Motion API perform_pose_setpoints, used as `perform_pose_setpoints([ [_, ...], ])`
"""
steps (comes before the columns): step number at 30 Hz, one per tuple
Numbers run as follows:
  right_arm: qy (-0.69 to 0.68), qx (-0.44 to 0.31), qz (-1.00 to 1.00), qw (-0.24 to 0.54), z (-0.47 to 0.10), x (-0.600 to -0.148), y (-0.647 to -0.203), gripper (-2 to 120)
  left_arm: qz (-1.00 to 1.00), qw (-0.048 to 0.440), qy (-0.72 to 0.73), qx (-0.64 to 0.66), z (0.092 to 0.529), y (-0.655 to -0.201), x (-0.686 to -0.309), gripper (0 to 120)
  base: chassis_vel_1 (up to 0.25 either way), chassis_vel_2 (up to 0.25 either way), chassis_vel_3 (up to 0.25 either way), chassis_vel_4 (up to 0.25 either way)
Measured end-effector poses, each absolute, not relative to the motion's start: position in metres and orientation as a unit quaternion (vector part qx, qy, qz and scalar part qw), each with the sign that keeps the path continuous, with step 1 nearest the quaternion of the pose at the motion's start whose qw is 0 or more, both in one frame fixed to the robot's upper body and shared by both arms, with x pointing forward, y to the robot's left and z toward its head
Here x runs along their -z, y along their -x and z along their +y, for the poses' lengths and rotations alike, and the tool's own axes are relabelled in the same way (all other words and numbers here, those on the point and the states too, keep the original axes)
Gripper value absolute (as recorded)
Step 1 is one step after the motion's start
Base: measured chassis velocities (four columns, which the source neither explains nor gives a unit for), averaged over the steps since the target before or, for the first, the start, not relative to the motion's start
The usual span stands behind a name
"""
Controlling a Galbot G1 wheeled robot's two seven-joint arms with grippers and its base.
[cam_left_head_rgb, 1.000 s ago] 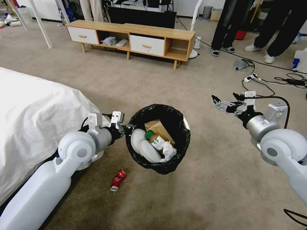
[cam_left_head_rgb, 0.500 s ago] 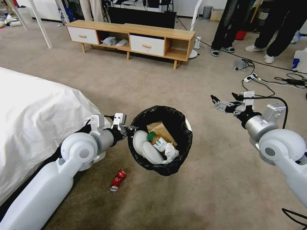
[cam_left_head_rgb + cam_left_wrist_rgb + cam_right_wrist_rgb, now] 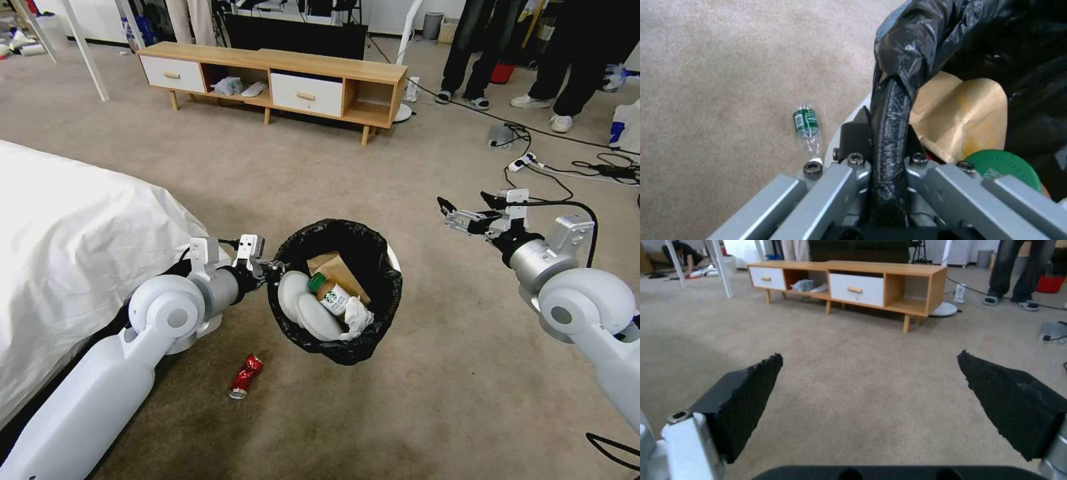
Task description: Pick up the trash bin and place the garbage on the floor into it.
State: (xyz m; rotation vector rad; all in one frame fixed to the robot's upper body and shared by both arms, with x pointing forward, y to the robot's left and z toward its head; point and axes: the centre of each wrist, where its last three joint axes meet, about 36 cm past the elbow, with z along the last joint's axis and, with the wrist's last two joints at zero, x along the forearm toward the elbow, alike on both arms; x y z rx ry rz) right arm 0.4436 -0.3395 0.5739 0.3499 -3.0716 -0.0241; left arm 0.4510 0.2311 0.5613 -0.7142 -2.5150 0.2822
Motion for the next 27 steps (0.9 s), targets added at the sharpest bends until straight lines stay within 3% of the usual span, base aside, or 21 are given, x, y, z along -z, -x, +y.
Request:
perform_pose_setpoints([
  [27,-0.119,0.009,-0.993,0.021,-0.3403,-0.5726,-0.4468,100,-0.925,0.252,0.265,-0.105,0.2299,-0.4525,-0.562,2,0.0,0.0,0.0,0.0],
])
